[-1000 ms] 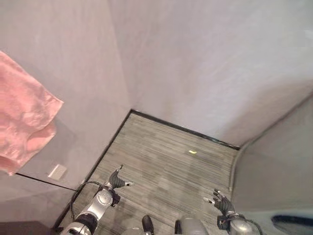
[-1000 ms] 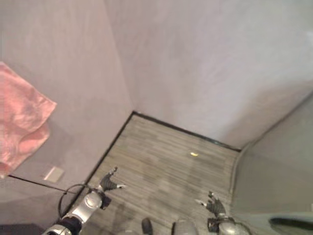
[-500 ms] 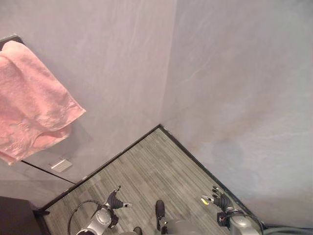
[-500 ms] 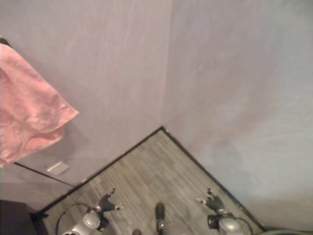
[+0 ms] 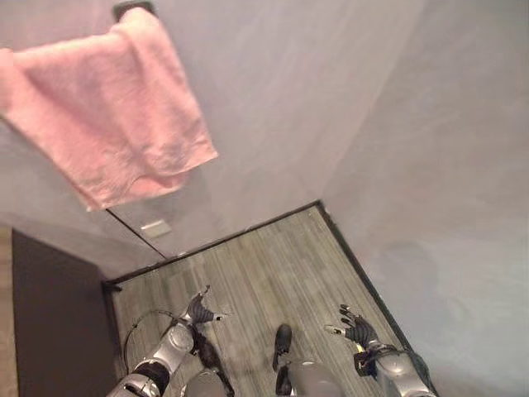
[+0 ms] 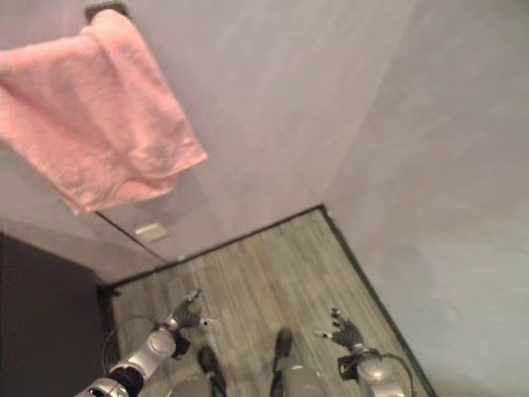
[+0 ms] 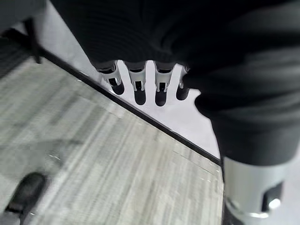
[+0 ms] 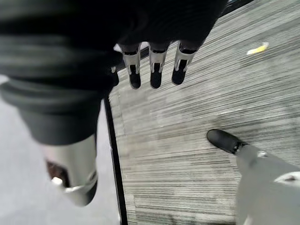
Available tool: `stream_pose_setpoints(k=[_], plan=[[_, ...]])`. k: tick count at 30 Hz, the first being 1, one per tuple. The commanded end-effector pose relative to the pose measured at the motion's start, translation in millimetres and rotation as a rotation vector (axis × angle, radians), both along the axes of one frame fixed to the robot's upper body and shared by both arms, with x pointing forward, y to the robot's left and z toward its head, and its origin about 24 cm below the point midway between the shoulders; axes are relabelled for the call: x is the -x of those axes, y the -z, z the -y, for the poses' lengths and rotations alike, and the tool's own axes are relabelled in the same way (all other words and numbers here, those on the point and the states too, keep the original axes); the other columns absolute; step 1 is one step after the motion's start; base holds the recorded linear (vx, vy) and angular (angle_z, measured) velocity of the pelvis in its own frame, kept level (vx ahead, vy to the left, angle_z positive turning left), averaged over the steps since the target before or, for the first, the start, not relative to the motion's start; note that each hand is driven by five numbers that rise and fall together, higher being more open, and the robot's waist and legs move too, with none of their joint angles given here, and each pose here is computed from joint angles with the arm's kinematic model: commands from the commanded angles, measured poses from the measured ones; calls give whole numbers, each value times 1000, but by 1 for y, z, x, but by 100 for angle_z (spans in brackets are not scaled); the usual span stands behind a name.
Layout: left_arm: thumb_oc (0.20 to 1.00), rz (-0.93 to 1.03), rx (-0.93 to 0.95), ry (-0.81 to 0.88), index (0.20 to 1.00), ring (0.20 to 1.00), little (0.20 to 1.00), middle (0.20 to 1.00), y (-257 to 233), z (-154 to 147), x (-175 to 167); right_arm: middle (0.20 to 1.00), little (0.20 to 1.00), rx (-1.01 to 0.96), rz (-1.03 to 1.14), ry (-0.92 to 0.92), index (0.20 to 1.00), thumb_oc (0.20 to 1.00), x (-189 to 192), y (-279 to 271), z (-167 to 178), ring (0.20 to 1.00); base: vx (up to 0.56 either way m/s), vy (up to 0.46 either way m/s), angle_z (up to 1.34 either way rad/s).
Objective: Put brush and paste in cup on sink, flatten towel.
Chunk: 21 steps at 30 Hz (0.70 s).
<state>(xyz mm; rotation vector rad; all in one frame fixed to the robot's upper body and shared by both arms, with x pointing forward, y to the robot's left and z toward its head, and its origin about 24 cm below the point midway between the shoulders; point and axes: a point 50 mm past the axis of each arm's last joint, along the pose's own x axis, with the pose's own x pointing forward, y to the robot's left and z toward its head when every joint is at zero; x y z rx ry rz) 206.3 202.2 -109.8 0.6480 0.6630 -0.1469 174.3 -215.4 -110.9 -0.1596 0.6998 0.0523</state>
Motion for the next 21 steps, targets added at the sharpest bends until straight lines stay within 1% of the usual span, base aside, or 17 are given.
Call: stream_pose_setpoints(k=[1,5,10,17,21], plan=[[1000,53,1,-20,1000,1000,1000,1000,-7,-9,-2,1000,1000,-19,21,2,1000,1000,4,-1,-1,1000,389,495,16],[1000,112,3,44,1000,1000,1000,1000,-19,-11,-6,1000,1000,-42,43,29,1000,1000,-1,-4,-5,1000,259,403,9],[1000,127,-7,100,1000,1000,1000,1000,-23,-11,-5,1000,1000,-83,88,50,1000,1000,-8,-10,-8,1000,235,258,28],[1000,113,-22,140,1000,1000,1000,1000,-22,-10,-7,1000,1000,-86,129,94,1000,1000,-9,-15,3,1000,232,8,59],[1000,64,-22,174,1000,1000,1000,1000,-14,-6,4,1000,1000,-94,112,136,1000,1000,1,-14,14,1000,212,-100,67]])
